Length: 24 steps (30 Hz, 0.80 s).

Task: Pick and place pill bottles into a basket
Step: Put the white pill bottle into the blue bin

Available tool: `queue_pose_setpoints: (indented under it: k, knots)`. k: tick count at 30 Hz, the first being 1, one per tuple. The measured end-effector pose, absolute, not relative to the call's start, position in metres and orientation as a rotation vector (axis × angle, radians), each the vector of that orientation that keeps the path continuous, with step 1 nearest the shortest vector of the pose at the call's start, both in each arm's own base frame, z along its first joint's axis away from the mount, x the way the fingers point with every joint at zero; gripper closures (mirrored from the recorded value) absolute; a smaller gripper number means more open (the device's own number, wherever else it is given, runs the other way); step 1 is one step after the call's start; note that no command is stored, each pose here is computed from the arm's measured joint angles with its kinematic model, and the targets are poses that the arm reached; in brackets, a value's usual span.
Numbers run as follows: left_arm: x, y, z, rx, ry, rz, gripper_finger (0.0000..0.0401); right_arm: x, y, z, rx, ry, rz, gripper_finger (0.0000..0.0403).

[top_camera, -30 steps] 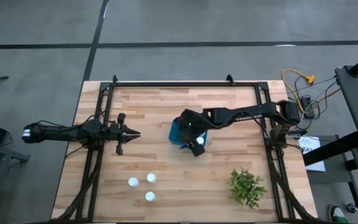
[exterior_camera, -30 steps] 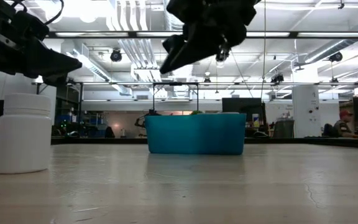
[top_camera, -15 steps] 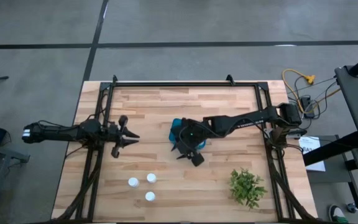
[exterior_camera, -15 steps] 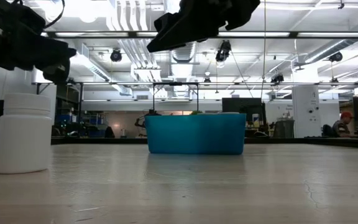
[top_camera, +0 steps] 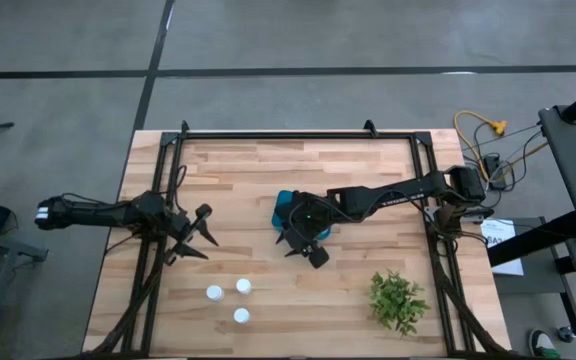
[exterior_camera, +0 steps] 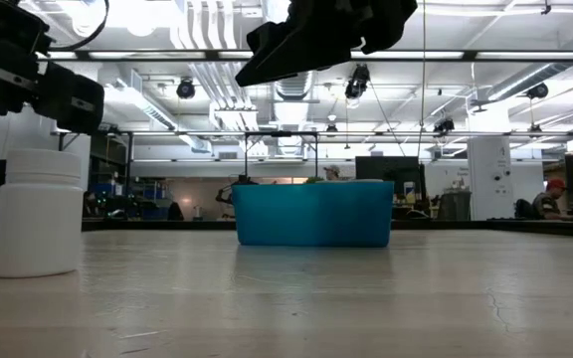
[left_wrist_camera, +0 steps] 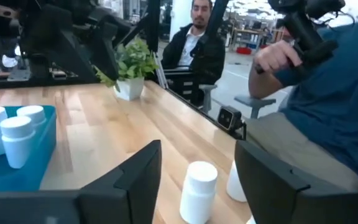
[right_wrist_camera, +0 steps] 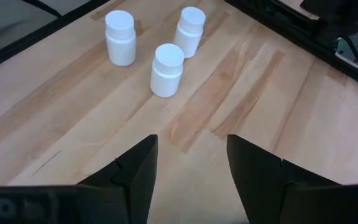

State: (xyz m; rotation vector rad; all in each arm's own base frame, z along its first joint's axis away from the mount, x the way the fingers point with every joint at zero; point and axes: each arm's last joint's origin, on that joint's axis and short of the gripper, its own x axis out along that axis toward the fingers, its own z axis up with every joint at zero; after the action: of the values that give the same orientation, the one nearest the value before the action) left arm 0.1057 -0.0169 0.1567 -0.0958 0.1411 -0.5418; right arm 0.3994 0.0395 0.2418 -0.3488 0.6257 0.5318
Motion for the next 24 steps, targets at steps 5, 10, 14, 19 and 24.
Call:
queue_pose_setpoints:
  k: [5, 10, 14, 19, 24]
  knots:
    - [0.108, -0.017, 0.153, -0.057, 0.167, -0.545, 0.0188, 0.400, 0.040, 0.242, -0.348, 0.621, 0.531, 0.0220]
    - [0.111, -0.017, 0.150, -0.068, 0.203, -0.545, 0.0162, 0.400, 0.040, 0.243, -0.345, 0.612, 0.527, 0.0220]
    - [0.114, -0.017, 0.154, -0.058, 0.155, -0.547, 0.0146, 0.401, 0.040, 0.243, -0.339, 0.611, 0.524, 0.0220]
    - [0.119, -0.017, 0.168, -0.088, 0.026, -0.545, 0.0140, 0.400, 0.040, 0.243, -0.339, 0.613, 0.525, 0.0220]
    - [0.126, -0.017, 0.179, -0.108, -0.023, -0.548, 0.0140, 0.400, 0.040, 0.242, -0.348, 0.616, 0.529, 0.0220]
